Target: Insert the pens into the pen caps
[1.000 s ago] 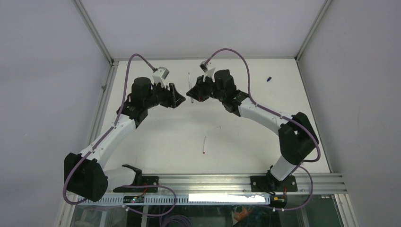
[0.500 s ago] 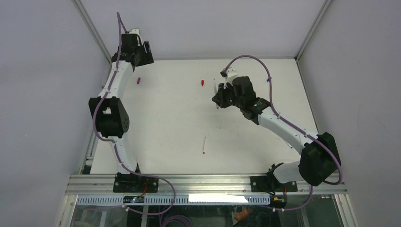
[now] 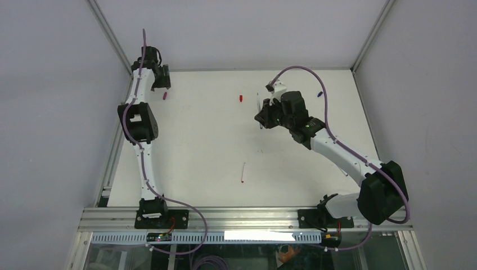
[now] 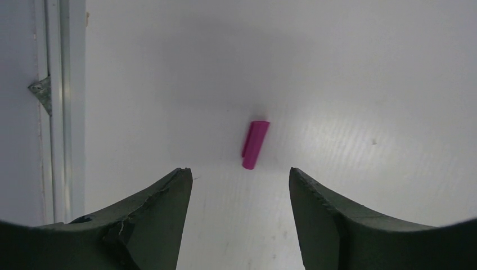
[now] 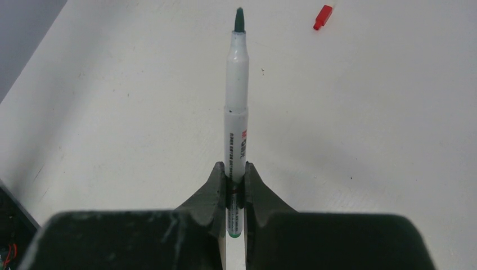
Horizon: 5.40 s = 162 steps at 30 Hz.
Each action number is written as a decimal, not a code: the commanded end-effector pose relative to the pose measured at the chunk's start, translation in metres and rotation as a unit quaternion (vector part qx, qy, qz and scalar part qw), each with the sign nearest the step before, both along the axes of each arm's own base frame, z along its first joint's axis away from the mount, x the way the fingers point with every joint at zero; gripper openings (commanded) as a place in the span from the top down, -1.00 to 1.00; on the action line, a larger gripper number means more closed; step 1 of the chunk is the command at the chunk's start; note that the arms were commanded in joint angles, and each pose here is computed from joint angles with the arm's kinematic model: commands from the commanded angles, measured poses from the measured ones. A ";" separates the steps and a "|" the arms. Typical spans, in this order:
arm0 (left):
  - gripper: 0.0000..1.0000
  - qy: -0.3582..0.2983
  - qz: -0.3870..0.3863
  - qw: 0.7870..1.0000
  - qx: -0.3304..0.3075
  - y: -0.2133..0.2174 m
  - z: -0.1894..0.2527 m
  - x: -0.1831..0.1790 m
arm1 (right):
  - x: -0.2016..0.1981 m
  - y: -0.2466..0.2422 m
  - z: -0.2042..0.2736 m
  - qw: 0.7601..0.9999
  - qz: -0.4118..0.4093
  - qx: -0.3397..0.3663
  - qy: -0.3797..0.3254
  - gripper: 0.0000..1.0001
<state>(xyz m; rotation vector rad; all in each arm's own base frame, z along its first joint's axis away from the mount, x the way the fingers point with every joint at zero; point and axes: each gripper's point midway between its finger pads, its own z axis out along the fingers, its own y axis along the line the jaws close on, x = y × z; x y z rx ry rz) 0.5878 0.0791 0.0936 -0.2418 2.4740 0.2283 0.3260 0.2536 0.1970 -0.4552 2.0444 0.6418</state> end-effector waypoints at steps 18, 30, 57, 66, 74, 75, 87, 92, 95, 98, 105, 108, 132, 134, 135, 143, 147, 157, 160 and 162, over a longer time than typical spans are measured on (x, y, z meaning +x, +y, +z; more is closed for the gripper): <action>-0.28 0.034 -0.065 0.997 0.016 0.015 -0.028 0.006 | 0.009 0.003 0.009 1.000 0.007 -0.005 -0.015 1.00; -0.07 0.043 -0.093 0.995 0.006 0.009 -0.047 0.011 | 0.017 0.000 0.002 1.000 -0.003 -0.012 -0.004 1.00; 1.00 0.068 -0.141 0.987 -0.038 -0.013 -0.073 0.003 | 0.013 0.000 -0.013 1.000 0.003 -0.013 0.021 1.00; 1.00 -0.040 -0.188 0.970 -0.151 -0.076 0.028 0.005 | 0.002 0.019 -0.010 0.998 0.040 0.031 0.027 1.00; 1.00 -0.202 -0.257 0.860 -0.392 -0.190 0.147 -0.025 | -0.022 0.052 0.000 0.993 0.094 0.068 0.032 1.00; 1.00 -0.220 -0.266 0.844 -0.410 -0.202 0.161 -0.032 | -0.023 0.057 0.004 0.991 0.100 0.079 0.028 1.00; 1.00 -0.347 -0.420 0.692 -0.474 -0.294 0.277 -0.147 | -0.029 0.106 0.035 0.972 0.158 0.168 0.042 1.00; 1.00 -0.363 -0.481 0.647 -0.467 -0.306 0.293 -0.184 | -0.024 0.115 0.054 0.967 0.168 0.187 0.034 1.00; 1.00 -0.358 -0.499 0.623 -0.484 -0.310 0.292 -0.194 | -0.023 0.121 0.067 0.964 0.175 0.200 0.027 1.00; 1.00 -0.365 -0.504 0.602 -0.500 -0.311 0.293 -0.198 | -0.021 0.123 0.075 0.963 0.176 0.205 0.019 1.00; 1.00 -0.380 -0.494 0.581 -0.523 -0.310 0.303 -0.198 | -0.016 0.128 0.087 0.961 0.180 0.208 0.007 1.00; 1.00 -0.382 -0.490 0.576 -0.531 -0.311 0.306 -0.200 | -0.014 0.132 0.091 0.960 0.183 0.210 0.003 1.00; 1.00 -0.375 -0.473 0.574 -0.553 -0.313 0.304 -0.197 | -0.010 0.139 0.104 0.961 0.187 0.203 -0.027 1.00; 1.00 -0.373 -0.473 0.574 -0.555 -0.314 0.303 -0.197 | -0.009 0.139 0.104 0.962 0.185 0.201 -0.029 1.00; 1.00 -0.371 -0.473 0.574 -0.555 -0.314 0.302 -0.197 | -0.009 0.139 0.105 0.961 0.185 0.202 -0.031 1.00; 1.00 -0.361 -0.470 0.573 -0.565 -0.315 0.295 -0.196 | -0.005 0.141 0.112 0.961 0.184 0.202 -0.042 1.00; 1.00 -0.358 -0.470 0.571 -0.570 -0.316 0.293 -0.195 | -0.003 0.141 0.112 0.961 0.183 0.202 -0.045 1.00; 1.00 -0.345 -0.463 0.574 -0.581 -0.317 0.289 -0.196 | 0.005 0.140 0.114 0.962 0.168 0.203 -0.064 1.00; 1.00 -0.341 -0.455 0.578 -0.586 -0.316 0.285 -0.198 | 0.012 0.137 0.118 0.963 0.153 0.202 -0.086 1.00; 1.00 -0.337 -0.448 0.582 -0.589 -0.315 0.280 -0.199 | 0.016 0.136 0.119 0.964 0.146 0.203 -0.095 1.00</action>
